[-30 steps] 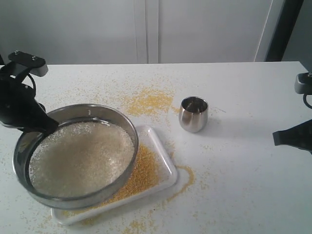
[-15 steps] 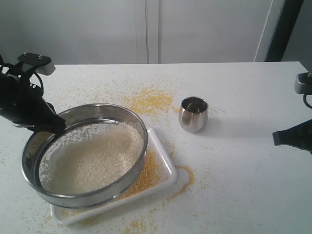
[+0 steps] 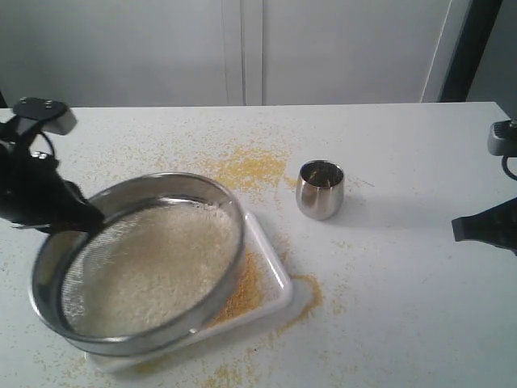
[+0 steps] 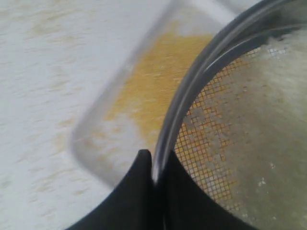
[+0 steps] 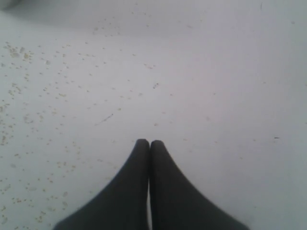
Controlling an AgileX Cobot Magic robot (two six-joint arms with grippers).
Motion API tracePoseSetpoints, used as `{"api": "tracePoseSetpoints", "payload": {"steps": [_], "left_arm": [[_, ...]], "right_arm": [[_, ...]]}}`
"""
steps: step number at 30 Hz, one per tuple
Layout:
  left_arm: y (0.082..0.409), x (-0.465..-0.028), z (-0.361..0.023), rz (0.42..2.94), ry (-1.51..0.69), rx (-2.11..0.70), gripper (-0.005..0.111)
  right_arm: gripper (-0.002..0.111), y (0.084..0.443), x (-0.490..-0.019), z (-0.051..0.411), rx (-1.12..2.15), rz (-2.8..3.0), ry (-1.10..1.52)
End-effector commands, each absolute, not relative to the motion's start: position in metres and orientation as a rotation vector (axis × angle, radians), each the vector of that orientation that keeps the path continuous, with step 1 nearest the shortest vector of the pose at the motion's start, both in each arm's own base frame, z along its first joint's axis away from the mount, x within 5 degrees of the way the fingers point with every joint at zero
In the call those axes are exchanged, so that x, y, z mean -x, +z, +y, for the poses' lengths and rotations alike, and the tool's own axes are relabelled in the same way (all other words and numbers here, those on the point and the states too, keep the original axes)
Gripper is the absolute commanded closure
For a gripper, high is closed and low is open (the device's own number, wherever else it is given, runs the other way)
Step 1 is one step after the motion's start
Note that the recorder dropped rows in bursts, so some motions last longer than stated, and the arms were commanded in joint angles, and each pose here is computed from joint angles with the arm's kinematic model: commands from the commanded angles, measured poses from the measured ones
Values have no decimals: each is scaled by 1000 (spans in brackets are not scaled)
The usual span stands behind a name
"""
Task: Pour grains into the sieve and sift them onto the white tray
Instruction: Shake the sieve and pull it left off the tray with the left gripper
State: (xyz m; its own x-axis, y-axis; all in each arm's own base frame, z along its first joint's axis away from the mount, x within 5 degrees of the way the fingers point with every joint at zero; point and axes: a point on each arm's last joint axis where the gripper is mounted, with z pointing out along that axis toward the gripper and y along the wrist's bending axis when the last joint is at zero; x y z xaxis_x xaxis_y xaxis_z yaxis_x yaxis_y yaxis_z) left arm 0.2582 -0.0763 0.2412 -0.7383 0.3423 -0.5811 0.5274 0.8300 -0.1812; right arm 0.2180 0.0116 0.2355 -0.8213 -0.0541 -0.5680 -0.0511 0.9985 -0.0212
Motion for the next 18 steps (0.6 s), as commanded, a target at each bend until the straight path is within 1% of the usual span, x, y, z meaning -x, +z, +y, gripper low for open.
{"api": "tracePoseSetpoints", "payload": {"steps": [1,3,5,7,8,9,11,12,13,14,15,17,18], "left_arm": [[248,-266,-35,2482,-352,-385,107],[247,-262,-47,2489,-396,-470,107],[245,-252,-77,2475,-445,-683,107],[244,-243,-97,2458,-423,-856,107],[243,-241,-99,2462,-371,-911,107],[242,-243,-93,2493,-316,-859,107],[240,-253,-62,2568,-163,-633,107],[240,-256,-50,2584,-149,-527,107],[241,-259,-40,2589,-173,-419,107],[242,-260,-39,2577,-225,-387,107],[244,-259,-47,2551,-295,-450,107],[246,-253,-77,2463,-479,-622,107],[246,-248,-92,2426,-531,-703,107]], "right_arm": [[108,235,-218,11,69,2527,-10],[108,235,-218,11,69,2527,-10],[108,235,-218,11,69,2527,-10],[108,235,-218,11,69,2527,-10],[108,235,-218,11,69,2527,-10],[108,235,-218,11,69,2527,-10],[108,235,-218,11,69,2527,-10],[108,235,-218,11,69,2527,-10],[108,235,-218,11,69,2527,-10],[108,235,-218,11,69,2527,-10],[108,235,-218,11,69,2527,-10],[108,235,-218,11,69,2527,-10],[108,235,-218,11,69,2527,-10]]}}
